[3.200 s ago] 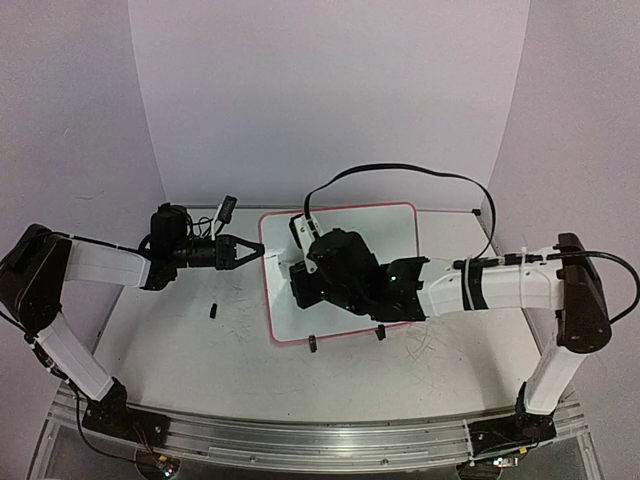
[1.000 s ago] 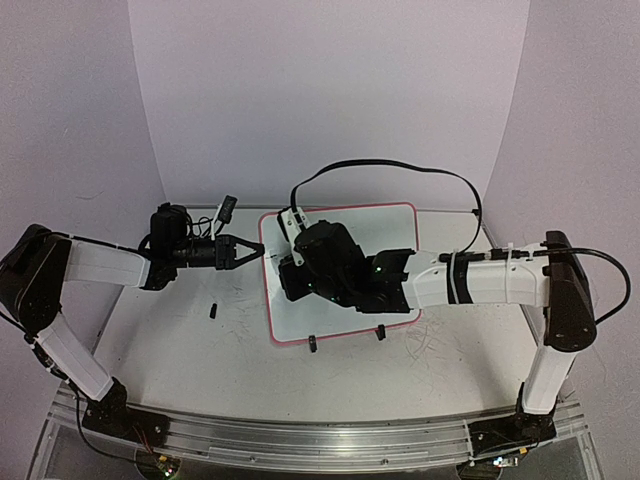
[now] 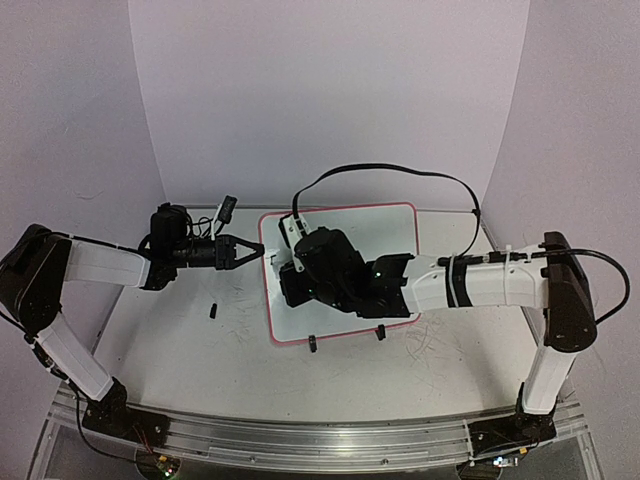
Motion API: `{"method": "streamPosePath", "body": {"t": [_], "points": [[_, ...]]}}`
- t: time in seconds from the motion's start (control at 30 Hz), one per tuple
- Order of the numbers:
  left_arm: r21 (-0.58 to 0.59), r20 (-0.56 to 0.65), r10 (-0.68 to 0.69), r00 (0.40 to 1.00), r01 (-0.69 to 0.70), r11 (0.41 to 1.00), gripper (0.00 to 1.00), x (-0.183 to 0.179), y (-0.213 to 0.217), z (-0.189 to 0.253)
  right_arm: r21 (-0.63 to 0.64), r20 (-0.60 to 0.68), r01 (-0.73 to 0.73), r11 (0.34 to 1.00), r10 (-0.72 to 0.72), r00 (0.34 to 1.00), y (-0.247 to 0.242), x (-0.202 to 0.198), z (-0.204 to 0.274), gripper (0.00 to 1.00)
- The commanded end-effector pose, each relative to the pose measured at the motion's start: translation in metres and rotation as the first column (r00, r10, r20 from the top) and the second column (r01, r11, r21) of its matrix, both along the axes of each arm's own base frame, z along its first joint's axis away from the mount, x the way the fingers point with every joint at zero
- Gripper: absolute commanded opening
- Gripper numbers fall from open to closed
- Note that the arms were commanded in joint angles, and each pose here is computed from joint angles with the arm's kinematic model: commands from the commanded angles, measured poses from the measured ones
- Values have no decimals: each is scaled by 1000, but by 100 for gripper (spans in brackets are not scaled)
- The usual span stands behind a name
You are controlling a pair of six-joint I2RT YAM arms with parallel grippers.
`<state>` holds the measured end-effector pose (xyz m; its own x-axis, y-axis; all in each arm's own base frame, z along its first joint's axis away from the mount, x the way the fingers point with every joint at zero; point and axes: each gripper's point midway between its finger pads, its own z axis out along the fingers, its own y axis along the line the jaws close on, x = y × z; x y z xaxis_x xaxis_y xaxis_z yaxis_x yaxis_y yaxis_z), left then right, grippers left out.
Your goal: Write a sentence on the whiteboard
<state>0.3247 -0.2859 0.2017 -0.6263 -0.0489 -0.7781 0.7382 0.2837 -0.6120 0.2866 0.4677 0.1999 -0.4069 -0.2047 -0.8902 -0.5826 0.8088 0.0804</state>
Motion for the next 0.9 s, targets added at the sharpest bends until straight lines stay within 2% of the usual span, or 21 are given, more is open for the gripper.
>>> {"method": "streamPosePath", "body": {"t": [0.0, 0.87], "points": [[-53, 96, -26, 995, 32, 998, 0, -3, -3, 38, -14, -26, 13, 1000, -13, 1000, -8, -2, -8, 0], [-54, 98, -29, 995, 35, 998, 0, -4, -3, 39, -12, -55, -4, 1000, 3, 998, -2, -9, -18, 0]]}}
